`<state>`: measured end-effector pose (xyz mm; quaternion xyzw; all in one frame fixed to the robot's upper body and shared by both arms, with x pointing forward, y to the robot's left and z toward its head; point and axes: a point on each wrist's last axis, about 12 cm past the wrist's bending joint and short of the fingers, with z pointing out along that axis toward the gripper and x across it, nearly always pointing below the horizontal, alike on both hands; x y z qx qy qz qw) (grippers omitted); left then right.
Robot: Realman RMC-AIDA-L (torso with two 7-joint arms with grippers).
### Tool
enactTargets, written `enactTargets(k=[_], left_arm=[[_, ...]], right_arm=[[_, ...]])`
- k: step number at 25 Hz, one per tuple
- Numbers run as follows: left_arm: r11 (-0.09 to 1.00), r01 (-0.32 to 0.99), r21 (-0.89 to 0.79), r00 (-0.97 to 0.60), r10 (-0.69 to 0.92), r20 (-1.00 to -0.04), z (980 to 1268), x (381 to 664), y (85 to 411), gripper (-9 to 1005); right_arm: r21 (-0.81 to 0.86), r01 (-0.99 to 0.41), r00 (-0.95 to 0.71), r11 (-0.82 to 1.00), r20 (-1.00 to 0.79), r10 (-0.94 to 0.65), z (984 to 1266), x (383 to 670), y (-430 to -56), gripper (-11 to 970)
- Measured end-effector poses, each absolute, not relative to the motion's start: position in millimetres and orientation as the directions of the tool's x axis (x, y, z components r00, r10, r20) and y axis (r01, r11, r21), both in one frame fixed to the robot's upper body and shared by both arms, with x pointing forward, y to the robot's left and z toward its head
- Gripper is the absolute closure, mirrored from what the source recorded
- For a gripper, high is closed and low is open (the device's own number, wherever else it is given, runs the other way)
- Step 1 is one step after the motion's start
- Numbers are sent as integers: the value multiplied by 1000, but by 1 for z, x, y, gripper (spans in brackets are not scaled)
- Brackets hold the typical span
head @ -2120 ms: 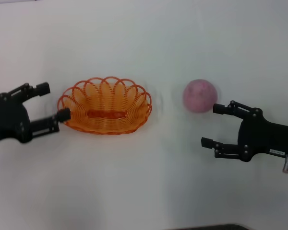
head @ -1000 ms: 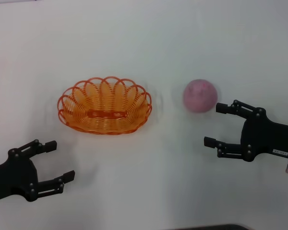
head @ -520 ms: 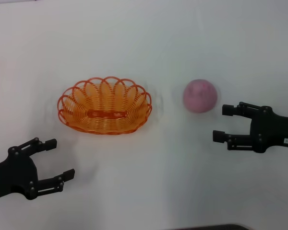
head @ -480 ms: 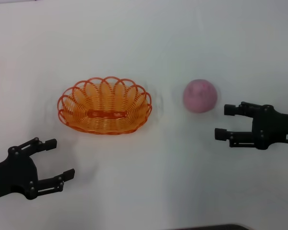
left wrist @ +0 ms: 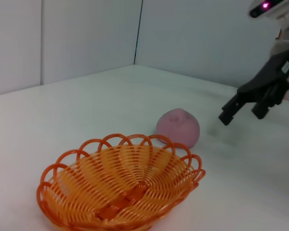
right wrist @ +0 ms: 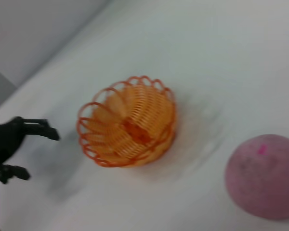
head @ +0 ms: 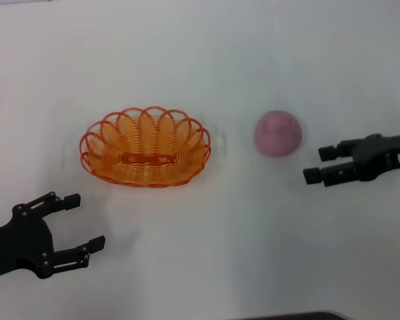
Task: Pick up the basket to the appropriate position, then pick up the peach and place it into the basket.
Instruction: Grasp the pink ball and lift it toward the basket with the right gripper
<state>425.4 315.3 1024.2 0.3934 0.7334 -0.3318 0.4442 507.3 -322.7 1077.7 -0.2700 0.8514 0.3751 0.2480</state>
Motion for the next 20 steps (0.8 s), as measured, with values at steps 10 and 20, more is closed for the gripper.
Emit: enactTargets(k=[10,20], left_arm=[[468,872,-141,-297,280,-913,1024,425,315,112],[469,872,-140,-296,278,-914,1025,426,315,113]], right_arm=[[364,-722,-671,588,-576,-467,1108,536,-319,21],[212,-805,-571,555,-533,-624,1143,565,-303,26]])
